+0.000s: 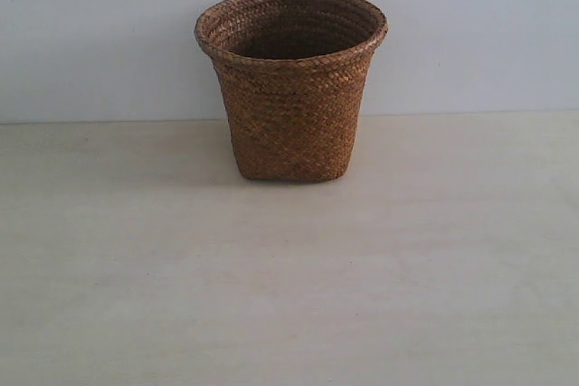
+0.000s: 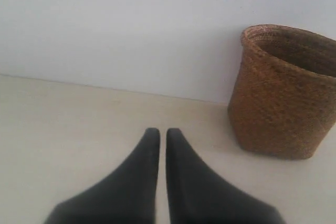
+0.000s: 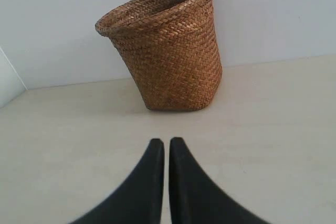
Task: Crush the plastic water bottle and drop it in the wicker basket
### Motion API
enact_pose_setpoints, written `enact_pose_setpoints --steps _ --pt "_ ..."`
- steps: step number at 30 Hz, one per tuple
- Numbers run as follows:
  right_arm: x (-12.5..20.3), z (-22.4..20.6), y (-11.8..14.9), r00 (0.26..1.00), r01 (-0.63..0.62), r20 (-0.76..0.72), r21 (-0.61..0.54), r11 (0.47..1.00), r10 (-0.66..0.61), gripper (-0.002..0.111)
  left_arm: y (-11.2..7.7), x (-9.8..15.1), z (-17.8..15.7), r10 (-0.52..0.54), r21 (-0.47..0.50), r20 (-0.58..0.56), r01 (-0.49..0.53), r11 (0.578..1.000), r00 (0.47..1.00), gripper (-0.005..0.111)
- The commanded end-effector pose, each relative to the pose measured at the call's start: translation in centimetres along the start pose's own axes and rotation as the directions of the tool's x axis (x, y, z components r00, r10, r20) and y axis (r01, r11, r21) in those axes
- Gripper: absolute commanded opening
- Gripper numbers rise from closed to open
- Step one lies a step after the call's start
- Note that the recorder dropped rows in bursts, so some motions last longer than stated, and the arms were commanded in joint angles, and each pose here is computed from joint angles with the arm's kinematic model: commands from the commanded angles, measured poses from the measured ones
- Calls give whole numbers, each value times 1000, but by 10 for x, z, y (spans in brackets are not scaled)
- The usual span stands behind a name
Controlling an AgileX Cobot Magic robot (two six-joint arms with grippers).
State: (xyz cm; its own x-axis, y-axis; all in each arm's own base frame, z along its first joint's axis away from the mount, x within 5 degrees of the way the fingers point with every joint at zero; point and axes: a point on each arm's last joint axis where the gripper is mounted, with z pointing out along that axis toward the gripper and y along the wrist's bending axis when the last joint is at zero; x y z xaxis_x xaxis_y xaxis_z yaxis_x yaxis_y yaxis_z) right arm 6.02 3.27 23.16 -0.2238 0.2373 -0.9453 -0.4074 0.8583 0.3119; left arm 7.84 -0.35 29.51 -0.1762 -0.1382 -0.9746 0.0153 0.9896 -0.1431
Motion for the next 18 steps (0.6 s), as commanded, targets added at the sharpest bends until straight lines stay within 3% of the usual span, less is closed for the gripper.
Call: enact_pose_setpoints --steps 1,9,18 --pt "-2 -1 0 1000 -1 16 5 1000 0 0 6 27 -8 -6 -45 24 7 999 1000 4" --pt "-1 -1 0 1000 -1 14 5 1000 0 0 12 79 -16 -31 -43 34 33 999 999 4" --pt "-1 -1 0 1000 -1 14 5 1000 0 0 17 109 -6 -52 -55 -57 49 997 997 4"
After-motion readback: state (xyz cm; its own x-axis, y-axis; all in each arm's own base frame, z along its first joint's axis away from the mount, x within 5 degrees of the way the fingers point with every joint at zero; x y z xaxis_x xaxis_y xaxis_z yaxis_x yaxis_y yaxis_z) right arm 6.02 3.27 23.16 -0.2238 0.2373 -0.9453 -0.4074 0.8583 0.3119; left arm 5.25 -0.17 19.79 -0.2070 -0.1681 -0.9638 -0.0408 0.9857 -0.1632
